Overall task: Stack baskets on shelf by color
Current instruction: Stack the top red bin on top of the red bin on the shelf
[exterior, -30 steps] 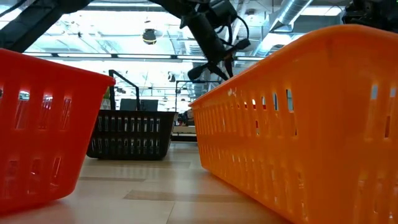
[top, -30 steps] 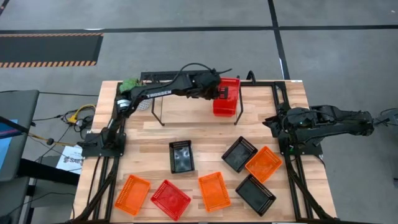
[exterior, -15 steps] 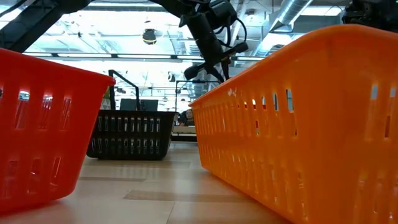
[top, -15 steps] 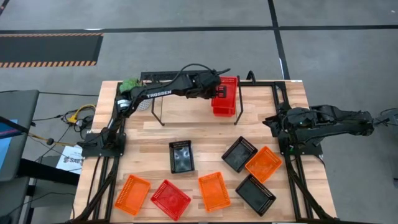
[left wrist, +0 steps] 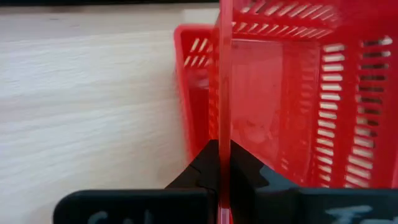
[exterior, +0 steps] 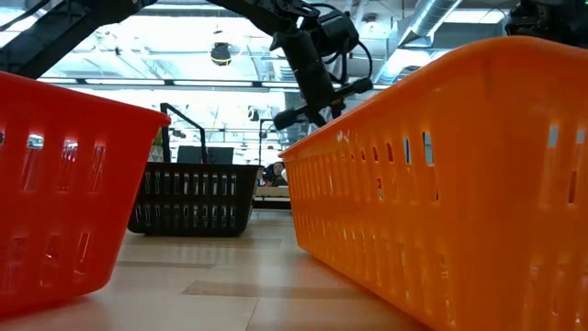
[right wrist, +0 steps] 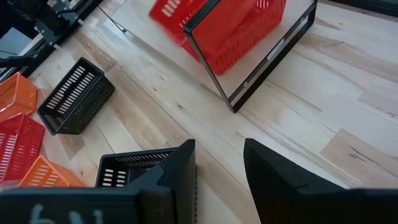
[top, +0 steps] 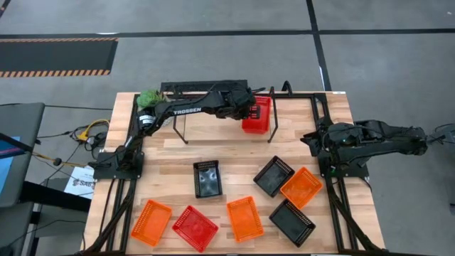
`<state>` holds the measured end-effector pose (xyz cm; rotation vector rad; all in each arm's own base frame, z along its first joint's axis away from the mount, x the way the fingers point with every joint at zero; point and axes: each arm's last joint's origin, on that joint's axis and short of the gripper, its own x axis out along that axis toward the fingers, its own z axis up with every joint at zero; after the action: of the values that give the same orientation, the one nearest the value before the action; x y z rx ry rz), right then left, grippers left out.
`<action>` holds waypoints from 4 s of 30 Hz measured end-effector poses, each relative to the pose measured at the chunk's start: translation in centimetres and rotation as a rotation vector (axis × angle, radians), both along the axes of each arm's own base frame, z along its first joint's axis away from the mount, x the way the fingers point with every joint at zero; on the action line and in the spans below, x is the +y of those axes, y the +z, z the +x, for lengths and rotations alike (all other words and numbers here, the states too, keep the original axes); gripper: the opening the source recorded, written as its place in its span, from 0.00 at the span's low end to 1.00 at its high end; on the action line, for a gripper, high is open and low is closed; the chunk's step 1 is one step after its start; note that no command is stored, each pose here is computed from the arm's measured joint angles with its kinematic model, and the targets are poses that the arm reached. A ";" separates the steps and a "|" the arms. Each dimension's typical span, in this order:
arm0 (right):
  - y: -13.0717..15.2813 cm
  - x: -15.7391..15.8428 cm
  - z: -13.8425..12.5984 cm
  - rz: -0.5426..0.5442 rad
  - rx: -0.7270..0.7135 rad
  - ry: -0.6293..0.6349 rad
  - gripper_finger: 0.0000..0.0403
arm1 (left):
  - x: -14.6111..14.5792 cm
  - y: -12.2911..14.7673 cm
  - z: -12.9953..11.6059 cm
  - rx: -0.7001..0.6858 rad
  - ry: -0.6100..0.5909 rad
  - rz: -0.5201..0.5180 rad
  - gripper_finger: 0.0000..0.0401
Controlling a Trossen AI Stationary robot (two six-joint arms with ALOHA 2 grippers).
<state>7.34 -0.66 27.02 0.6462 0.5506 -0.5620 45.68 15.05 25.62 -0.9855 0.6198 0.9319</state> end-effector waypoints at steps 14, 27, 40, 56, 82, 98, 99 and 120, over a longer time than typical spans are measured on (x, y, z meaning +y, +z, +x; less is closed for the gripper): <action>0.0 0.0 0.0 -0.017 0.008 0.016 0.40 | 0.2 0.1 0.3 -0.042 -0.031 -0.030 0.01; 0.0 0.0 0.0 -0.018 0.009 0.017 0.40 | 0.3 0.0 0.1 -0.027 -0.024 -0.030 0.11; 0.0 0.0 0.0 -0.018 0.009 0.018 0.40 | 0.5 0.0 0.1 -0.027 -0.047 -0.043 0.24; 0.0 0.0 0.0 -0.017 0.008 0.018 0.40 | 3.1 7.2 -0.8 -0.099 -0.070 0.211 0.21; 0.0 0.0 0.0 -0.016 0.008 0.017 0.40 | 3.6 0.6 2.6 0.005 -0.072 0.268 0.00; 0.0 0.0 0.0 -0.016 0.008 0.017 0.40 | 1.9 7.2 0.2 -0.029 -0.312 0.225 0.00; 0.0 0.0 0.0 -0.017 0.009 0.017 0.40 | 1.3 7.8 0.0 -0.029 -0.361 0.207 0.00; -0.1 0.0 -0.1 -0.019 0.021 0.016 0.40 | -5.5 1.1 2.0 0.187 -0.490 0.317 0.00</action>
<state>7.27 -0.67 26.92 0.6178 0.5685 -0.5589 47.64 9.59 26.68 -0.4337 0.7981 0.6584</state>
